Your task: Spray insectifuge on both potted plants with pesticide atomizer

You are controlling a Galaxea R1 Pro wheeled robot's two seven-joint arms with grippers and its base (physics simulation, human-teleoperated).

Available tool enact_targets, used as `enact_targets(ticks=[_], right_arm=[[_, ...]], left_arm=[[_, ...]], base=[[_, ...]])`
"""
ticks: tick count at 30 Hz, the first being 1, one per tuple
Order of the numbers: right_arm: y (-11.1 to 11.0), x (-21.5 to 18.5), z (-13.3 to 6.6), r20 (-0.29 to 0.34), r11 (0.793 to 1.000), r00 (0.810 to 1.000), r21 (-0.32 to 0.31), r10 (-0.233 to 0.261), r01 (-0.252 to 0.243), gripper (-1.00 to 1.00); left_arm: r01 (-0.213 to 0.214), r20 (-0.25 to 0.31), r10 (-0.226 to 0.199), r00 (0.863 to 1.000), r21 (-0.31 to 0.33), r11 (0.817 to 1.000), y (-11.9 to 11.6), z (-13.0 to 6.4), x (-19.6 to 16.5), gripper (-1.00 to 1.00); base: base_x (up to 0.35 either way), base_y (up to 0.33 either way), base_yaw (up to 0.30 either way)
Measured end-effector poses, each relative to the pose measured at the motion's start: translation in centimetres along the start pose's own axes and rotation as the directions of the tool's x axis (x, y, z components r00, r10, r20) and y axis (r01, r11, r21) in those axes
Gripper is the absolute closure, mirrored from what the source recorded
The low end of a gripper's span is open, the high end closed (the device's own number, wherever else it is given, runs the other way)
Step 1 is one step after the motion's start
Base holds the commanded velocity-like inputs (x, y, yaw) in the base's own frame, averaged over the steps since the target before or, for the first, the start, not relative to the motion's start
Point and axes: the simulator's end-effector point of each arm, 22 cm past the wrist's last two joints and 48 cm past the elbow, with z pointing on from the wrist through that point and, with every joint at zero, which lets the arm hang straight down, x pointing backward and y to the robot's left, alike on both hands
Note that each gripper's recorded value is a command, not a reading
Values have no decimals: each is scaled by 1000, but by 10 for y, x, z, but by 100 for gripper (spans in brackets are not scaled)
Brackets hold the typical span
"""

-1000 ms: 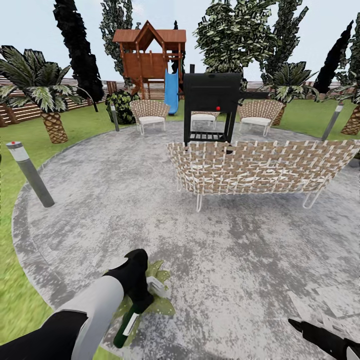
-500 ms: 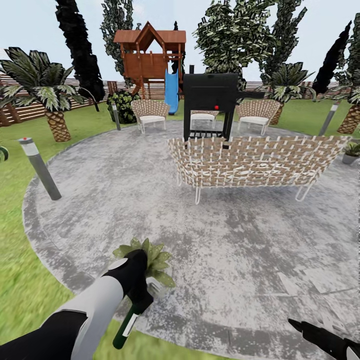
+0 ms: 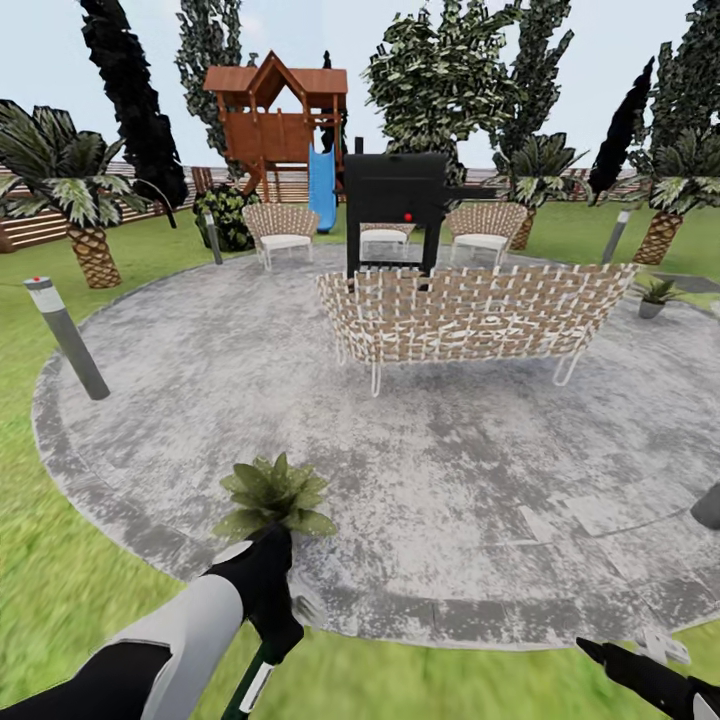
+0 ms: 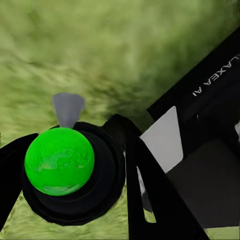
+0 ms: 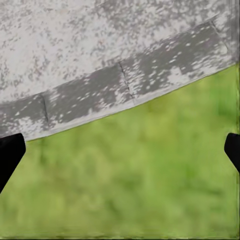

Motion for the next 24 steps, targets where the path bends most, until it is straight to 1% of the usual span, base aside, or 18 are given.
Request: enact_targets(ticks=[1, 2, 3, 4, 5, 6, 7, 8, 9, 12, 13, 15, 17, 19, 20, 21, 23, 24], right_arm=[[0, 0, 0, 1, 1000, 1000, -1, 0, 0, -100], [0, 0, 0, 1, 1000, 1000, -1, 0, 0, -100], [0, 0, 0, 1, 1000, 1000, -1, -1, 1, -100], [1, 0, 0, 0, 1000, 1000, -1, -2, 2, -100], [1, 0, 0, -1, 1000, 1000, -1, -3, 3, -100], [1, 1, 0, -4, 1000, 1000, -1, -8, 8, -100], [1, 1, 0, -6, 1000, 1000, -1, -11, 11, -100], [1, 1, 0, -7, 1000, 1000, -1, -14, 14, -100], [1, 1, 0, -8, 1000, 1000, -2, -18, 18, -100], [1, 1, 0, -9, 1000, 1000, -2, -23, 23, -100], [1, 1, 0, -9, 1000, 1000, -2, -23, 23, -100], [1, 1, 0, -9, 1000, 1000, -2, -22, 22, -100], [1, 1, 0, -8, 1000, 1000, -2, -21, 21, -100], [1, 1, 0, -8, 1000, 1000, -3, -21, 21, -100], [6, 4, 2, -11, 1000, 1000, -9, -19, 19, -100], [14, 7, 5, -14, 1000, 1000, -20, -16, 16, -100], [22, 11, 8, -17, 999, 1000, -31, -12, 12, -100], [23, 11, 8, -16, 999, 1000, -33, -12, 11, -100]], left_arm=[[-21, 42, 21, 999, 8, 1000, -1, -4, -9, 100], [-27, 75, 25, 997, 23, 999, -3, -7, -16, 100], [-33, 127, 25, 992, 58, 998, -9, -11, -26, 100], [-46, 164, 33, 986, 80, 996, -13, -13, -33, 100], [-69, 203, 49, 978, 96, 993, -17, -15, -41, 100], [-114, 259, 82, 962, 110, 987, -23, -19, -51, 100], [-143, 292, 105, 951, 114, 983, -26, -22, -58, 100], [-164, 324, 120, 938, 112, 980, -27, -26, -64, 100], [-183, 363, 134, 922, 103, 978, -27, -34, -73, 100], [-201, 412, 149, 899, 86, 976, -26, -47, -85, 100], [-205, 418, 153, 896, 83, 975, -26, -48, -86, 100], [-235, 441, 182, 879, 67, 970, -26, -52, -90, 100], [-254, 454, 202, 868, 57, 966, -26, -53, -93, 100], [-262, 458, 209, 864, 53, 964, -26, -54, -93, 100], [-263, 463, 208, 862, 56, 963, -27, -54, -94, 100], [-261, 479, 197, 855, 69, 963, -30, -56, -97, 100], [-255, 523, 163, 836, 108, 961, -39, -63, -105, 100], [-254, 536, 153, 830, 119, 960, -41, -65, -107, 100]], base=[[-342, 0, -63], [-342, 0, -32], [-342, 0, -21], [-342, 0, -13], [-341, 0, -7], [-339, 0, -4], [-333, 0, -3], [-318, 0, -1], [-311, 0, -1], [-302, 0, 0], [-299, 0, 0], [-248, 0, 0], [-83, 0, 0], [-23, 0, 0], [-8, 0, 0], [-4, 0, 0], [-2, 0, 0], [0, 0, 0]])
